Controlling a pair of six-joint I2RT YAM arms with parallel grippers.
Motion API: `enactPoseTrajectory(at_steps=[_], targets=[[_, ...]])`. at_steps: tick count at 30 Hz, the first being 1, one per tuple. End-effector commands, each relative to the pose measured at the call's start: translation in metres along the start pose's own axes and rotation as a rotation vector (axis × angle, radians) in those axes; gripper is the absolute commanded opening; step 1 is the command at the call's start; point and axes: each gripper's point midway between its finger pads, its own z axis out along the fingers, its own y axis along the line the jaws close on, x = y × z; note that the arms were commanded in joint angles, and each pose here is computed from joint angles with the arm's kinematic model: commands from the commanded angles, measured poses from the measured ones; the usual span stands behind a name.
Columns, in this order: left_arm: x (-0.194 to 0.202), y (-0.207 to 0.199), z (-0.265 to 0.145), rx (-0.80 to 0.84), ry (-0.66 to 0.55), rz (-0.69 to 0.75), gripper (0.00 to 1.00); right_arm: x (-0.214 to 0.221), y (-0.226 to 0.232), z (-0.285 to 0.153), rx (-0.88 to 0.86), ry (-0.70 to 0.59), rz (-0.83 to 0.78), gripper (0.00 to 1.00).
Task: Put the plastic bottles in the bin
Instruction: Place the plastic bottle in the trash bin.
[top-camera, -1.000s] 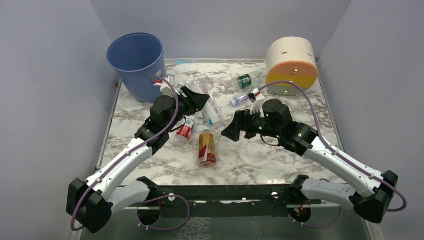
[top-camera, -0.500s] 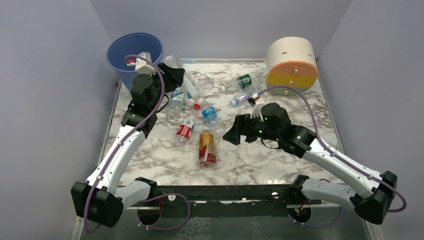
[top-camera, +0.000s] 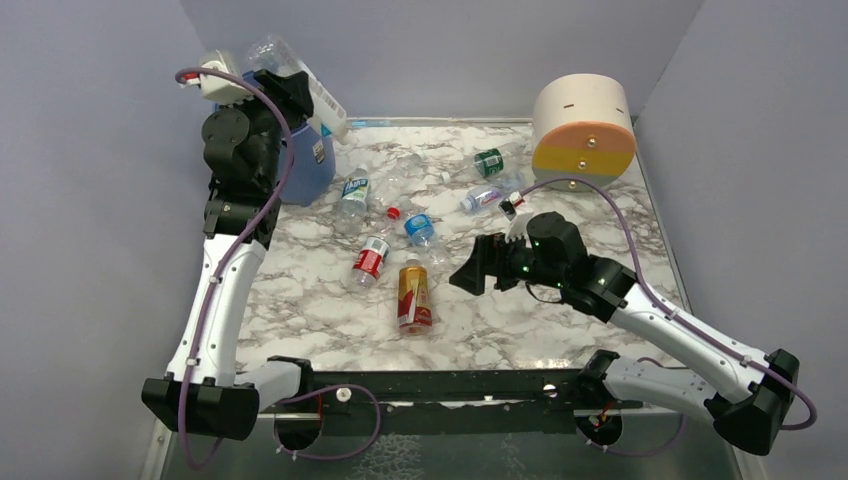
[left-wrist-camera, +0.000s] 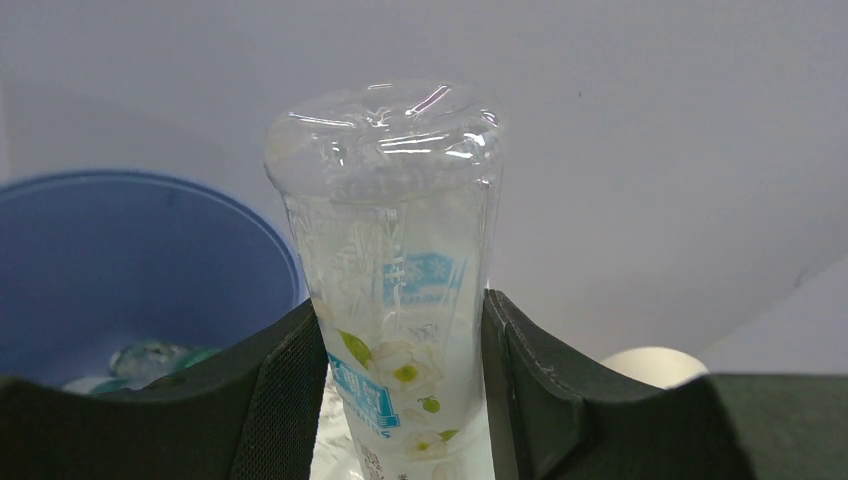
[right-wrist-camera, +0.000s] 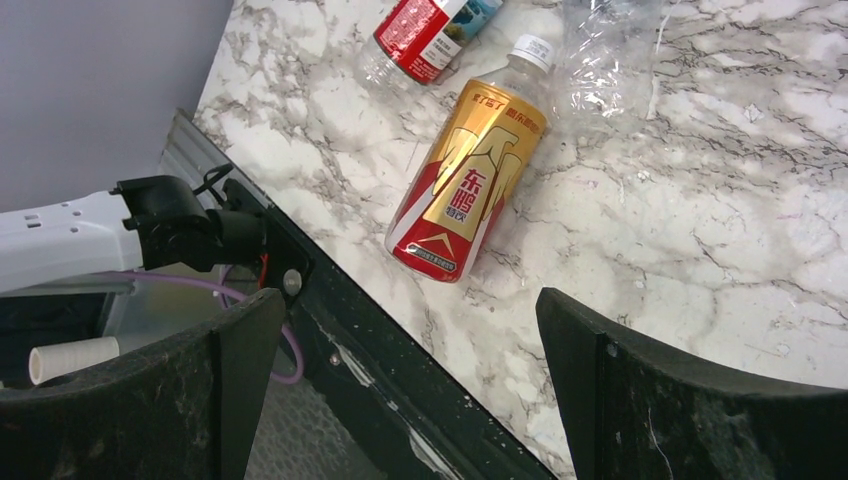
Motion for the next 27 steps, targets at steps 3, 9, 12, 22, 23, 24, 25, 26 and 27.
enactPoseTrajectory(at_steps=[3,9,12,22,23,24,25,26,27], targets=[[-0.055,0.024,-0.001,-0.129,-0.166,0.181,0.47,-0.001,0.001,-0.005,-0.005,-0.022,-0.005,1.0],[-0.082,0.045,0.009,-0.228,-0.229,0.309,0.47,0.0,-0.001,-0.008,0.003,-0.023,-0.009,0.99],[-0.088,0.055,0.019,-0.266,-0.226,0.354,0.47,0.001,-0.002,-0.009,0.006,-0.026,-0.009,1.0],[-0.075,0.129,0.059,-0.359,-0.119,0.329,0.47,0.002,-0.006,-0.011,0.023,-0.027,-0.011,1.0],[-0.074,0.136,0.062,-0.368,-0.114,0.318,0.47,0.003,-0.006,-0.011,0.025,-0.026,-0.011,1.0],[-0.072,0.146,0.064,-0.385,-0.105,0.307,0.46,0.003,-0.007,-0.01,0.027,-0.025,-0.011,0.99],[-0.07,0.154,0.067,-0.403,-0.098,0.3,0.46,0.003,-0.007,-0.01,0.026,-0.023,-0.012,0.99],[-0.067,0.161,0.07,-0.417,-0.086,0.294,0.46,0.003,-0.006,-0.009,0.024,-0.02,-0.012,0.99],[-0.064,0.166,0.074,-0.421,-0.072,0.285,0.46,0.003,-0.006,-0.009,0.024,-0.02,-0.012,0.99]])
